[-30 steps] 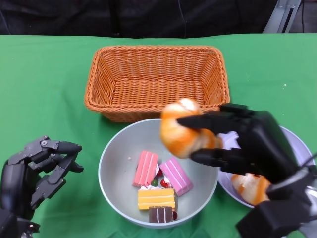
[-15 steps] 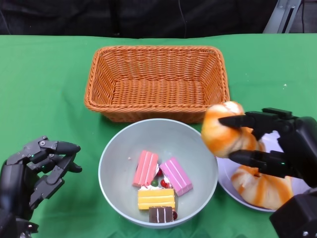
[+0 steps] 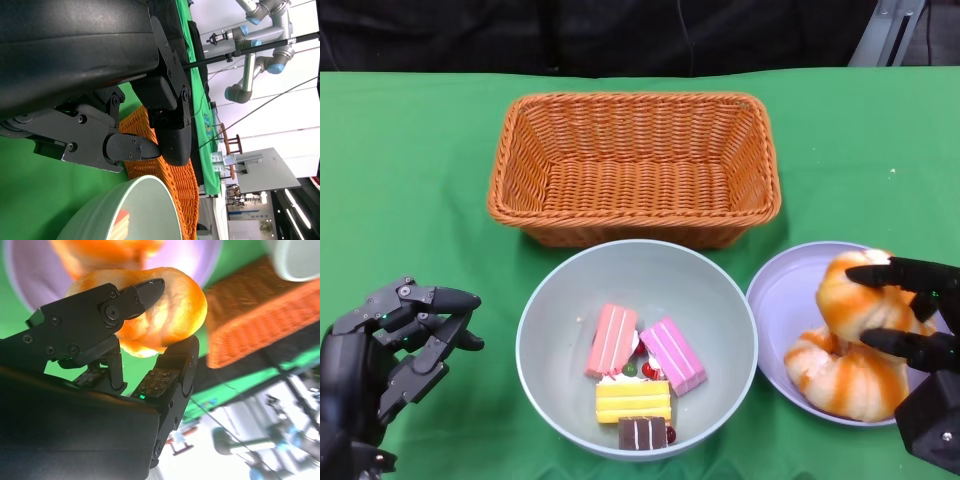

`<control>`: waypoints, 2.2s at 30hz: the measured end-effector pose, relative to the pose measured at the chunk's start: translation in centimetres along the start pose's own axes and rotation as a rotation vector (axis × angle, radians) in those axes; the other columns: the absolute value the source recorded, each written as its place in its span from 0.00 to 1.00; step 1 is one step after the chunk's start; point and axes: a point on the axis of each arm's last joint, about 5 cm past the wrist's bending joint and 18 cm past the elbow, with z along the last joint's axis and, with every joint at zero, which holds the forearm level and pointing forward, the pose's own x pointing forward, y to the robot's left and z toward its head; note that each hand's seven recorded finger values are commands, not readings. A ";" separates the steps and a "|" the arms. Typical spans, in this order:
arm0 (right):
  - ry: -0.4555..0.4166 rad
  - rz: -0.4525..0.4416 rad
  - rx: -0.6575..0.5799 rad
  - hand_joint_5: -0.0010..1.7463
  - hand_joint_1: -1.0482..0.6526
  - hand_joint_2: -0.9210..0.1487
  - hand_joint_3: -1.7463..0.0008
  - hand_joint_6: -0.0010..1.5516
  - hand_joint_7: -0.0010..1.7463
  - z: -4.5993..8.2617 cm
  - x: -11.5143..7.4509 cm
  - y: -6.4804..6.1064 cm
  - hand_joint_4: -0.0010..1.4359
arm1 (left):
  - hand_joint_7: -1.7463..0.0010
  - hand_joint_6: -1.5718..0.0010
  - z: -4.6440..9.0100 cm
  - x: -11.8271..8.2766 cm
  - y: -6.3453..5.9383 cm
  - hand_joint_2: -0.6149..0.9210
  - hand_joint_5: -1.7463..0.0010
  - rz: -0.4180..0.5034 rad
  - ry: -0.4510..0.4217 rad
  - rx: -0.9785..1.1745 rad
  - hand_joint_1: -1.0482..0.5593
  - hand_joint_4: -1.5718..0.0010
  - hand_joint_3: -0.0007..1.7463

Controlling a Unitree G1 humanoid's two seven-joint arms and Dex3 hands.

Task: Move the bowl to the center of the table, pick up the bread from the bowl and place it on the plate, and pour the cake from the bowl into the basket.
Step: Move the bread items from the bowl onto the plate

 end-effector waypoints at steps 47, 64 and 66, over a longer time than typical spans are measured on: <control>0.027 0.091 -0.002 0.00 0.27 0.00 0.95 0.40 0.02 1.9 -0.4 0.7 0.31 | 0.55 0.37 -0.3 -0.4 0.0 1.00 0.31 -0.001 -0.004 0.002 0.54 0.44 0.17; 0.004 0.016 0.058 0.02 0.29 0.00 0.97 0.43 0.01 2.9 -0.6 0.3 0.37 | 0.56 0.38 -0.2 -0.3 0.1 1.00 0.32 -0.007 -0.012 0.012 0.54 0.45 0.18; -0.024 -0.028 0.095 0.03 0.30 0.00 0.96 0.44 0.01 3.2 -0.5 0.0 0.39 | 0.61 0.38 0.0 -0.3 0.2 1.00 0.35 -0.021 -0.026 0.032 0.52 0.46 0.15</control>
